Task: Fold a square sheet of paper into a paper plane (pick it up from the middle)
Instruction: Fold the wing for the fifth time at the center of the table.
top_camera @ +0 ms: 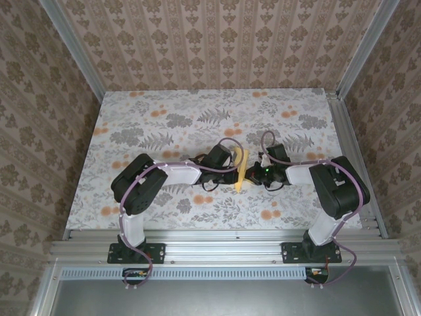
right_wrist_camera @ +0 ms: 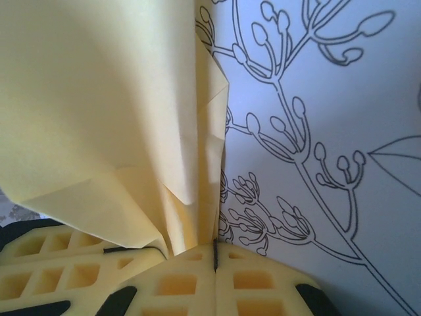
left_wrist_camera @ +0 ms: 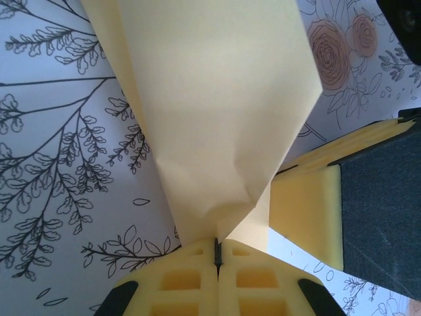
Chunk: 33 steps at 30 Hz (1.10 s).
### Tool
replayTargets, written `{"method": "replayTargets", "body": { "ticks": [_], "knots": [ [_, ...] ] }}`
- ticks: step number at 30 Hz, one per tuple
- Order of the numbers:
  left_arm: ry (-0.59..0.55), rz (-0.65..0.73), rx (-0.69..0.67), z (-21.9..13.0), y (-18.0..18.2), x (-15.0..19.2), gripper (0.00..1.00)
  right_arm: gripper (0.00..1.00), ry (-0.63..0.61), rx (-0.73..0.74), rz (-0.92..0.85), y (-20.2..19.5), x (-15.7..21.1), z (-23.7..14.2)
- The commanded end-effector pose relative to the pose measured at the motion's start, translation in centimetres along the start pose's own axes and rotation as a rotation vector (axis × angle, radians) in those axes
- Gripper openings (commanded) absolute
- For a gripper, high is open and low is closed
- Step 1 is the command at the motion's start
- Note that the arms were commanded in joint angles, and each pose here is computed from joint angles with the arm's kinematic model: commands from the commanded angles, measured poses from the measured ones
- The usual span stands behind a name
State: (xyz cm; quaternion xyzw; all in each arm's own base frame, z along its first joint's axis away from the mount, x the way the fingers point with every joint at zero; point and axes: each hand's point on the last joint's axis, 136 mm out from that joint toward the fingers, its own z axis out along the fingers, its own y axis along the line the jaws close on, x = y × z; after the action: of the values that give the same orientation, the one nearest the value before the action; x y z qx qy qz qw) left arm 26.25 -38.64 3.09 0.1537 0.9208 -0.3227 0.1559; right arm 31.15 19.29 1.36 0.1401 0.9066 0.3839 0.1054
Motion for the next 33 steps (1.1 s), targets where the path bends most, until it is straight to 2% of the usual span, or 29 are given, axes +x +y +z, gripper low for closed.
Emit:
{"method": "replayTargets", "body": {
  "ticks": [1, 33],
  "knots": [
    [-0.053, -0.011, 0.062, -0.7, -1.8, -2.1, 0.00, 0.00, 0.011, 0.019, 0.001, -0.6, 0.1, 0.6],
    [-0.005, -0.035, 0.078, 1.2, -1.7, -1.8, 0.00, 0.00, 0.019, 0.001, -0.001, -0.6, 0.5, 0.9]
  ]
}}
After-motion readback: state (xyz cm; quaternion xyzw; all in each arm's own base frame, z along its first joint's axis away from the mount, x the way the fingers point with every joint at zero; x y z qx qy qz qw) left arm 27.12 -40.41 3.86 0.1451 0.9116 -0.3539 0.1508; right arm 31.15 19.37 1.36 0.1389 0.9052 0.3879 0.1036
